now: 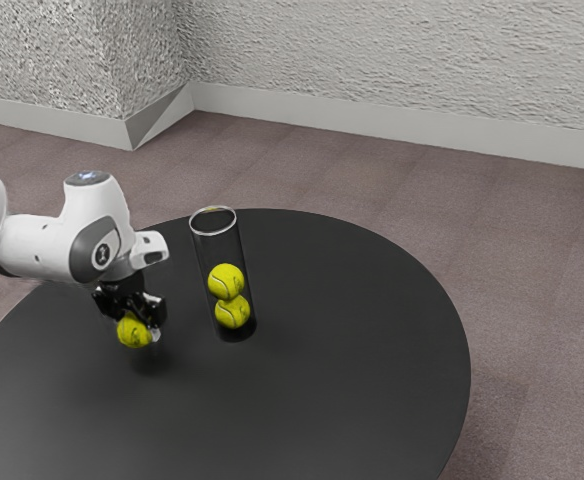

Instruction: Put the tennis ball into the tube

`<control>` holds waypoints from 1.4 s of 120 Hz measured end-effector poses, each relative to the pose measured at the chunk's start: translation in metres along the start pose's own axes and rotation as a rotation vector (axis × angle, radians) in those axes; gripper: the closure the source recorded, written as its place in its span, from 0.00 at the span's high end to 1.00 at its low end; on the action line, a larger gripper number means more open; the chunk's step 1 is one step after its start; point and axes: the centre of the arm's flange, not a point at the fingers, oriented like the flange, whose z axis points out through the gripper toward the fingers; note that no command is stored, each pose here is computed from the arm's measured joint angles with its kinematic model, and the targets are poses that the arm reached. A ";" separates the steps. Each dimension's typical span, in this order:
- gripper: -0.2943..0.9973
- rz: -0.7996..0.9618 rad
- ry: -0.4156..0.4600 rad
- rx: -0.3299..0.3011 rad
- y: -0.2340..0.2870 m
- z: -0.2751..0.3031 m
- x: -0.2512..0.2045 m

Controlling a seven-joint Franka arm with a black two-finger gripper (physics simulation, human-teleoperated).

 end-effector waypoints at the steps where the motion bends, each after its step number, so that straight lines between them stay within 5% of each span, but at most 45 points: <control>1: 0.47 0.001 0.004 0.000 0.000 -0.002 0.000; 43: 0.47 0.095 0.187 0.154 -0.004 -0.174 0.035; 168: 0.45 0.190 0.274 0.378 0.054 -0.253 0.064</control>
